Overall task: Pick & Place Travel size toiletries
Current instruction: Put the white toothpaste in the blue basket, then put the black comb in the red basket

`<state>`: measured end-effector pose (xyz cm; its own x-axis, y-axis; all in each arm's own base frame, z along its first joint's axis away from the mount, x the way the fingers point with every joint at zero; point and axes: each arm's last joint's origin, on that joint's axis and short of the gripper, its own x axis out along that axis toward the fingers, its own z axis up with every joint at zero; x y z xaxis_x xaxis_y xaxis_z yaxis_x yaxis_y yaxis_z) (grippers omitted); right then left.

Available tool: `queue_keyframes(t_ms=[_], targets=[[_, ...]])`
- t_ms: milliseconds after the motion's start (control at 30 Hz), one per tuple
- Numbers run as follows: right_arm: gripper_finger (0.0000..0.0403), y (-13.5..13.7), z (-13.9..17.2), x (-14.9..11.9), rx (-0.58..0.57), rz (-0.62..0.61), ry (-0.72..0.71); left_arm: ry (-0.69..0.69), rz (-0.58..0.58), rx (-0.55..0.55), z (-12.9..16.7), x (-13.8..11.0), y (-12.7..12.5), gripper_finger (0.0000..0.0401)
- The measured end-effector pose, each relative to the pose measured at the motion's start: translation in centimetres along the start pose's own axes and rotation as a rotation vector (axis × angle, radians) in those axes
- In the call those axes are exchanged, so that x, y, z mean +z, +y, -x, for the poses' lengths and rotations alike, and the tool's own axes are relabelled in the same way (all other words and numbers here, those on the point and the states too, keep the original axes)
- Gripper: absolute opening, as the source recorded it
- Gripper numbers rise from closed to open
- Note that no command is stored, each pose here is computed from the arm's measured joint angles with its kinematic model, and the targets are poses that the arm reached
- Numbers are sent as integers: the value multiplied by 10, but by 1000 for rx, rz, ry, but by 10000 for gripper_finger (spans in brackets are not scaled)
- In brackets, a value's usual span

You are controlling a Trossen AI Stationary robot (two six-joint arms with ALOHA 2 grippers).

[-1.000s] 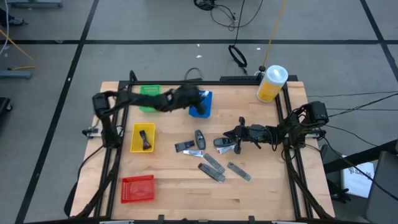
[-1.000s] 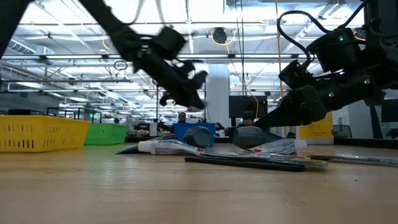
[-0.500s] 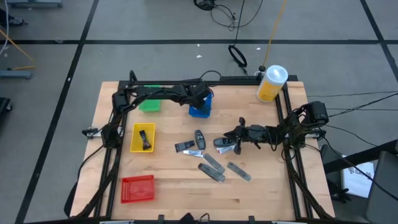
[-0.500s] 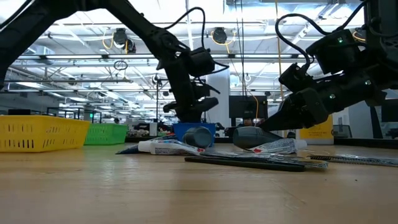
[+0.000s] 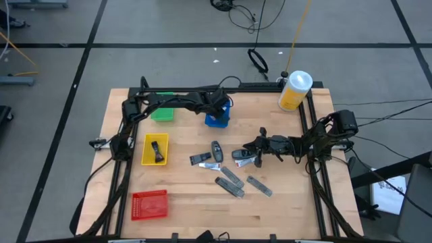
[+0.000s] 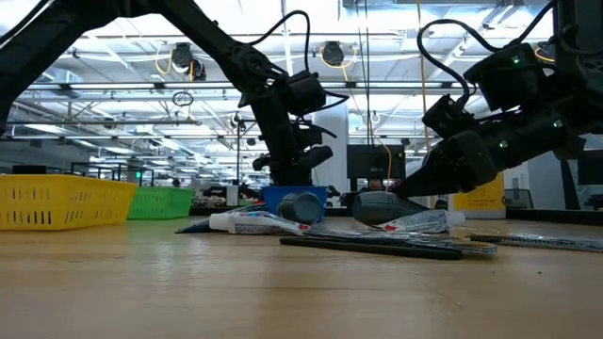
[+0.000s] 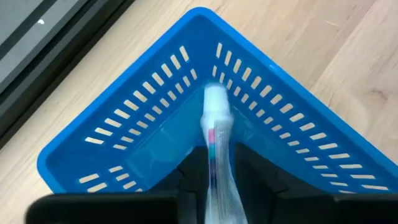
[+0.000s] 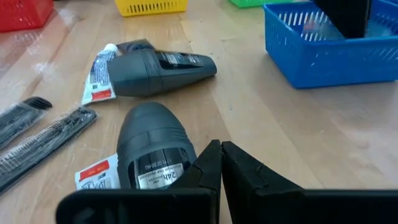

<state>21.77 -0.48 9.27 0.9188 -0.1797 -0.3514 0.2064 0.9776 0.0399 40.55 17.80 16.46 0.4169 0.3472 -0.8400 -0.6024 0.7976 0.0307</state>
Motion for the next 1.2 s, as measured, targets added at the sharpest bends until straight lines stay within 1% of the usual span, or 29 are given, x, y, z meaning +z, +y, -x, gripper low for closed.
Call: queue_keyframes(t_ms=[100, 233, 333, 433, 533, 600, 700, 833, 900, 1033, 1100, 1200], targets=[[6, -1, 5, 3, -4, 7, 40, -4, -4, -1, 0, 0, 0, 103], [27, 1, 17, 12, -2, 9, 84, -4, -13, -1, 0, 0, 0, 135], [49, 7, 31, 19, 32, 28, 112, -18, -34, -5, 0, 2, 0, 155], [64, 17, 45, 26, 74, 51, 176, -29, -57, -12, 4, 3, -2, 169], [68, 30, 60, 33, 67, 70, 264, -52, -76, -59, 17, 7, -8, 174], [68, 38, 69, 36, 80, 75, 310, -74, -109, -108, 29, 9, -19, 173], [68, 51, 78, 36, 138, 45, 337, -112, -197, -176, 46, 7, -45, 165], [68, 67, 89, 25, 194, 3, 413, -192, -365, -274, 65, -4, -98, 146], [68, 72, 93, 19, 201, -34, 459, -235, -463, -322, 71, -14, -128, 136], [68, 82, 98, 14, 216, -132, 489, -318, -643, -435, 75, -42, -187, 116], [68, 86, 99, 10, 213, -183, 507, -372, -679, -491, 77, -56, -213, 106], [68, 87, 100, 3, 205, -251, 529, -462, -678, -571, 77, -75, -247, 91]])
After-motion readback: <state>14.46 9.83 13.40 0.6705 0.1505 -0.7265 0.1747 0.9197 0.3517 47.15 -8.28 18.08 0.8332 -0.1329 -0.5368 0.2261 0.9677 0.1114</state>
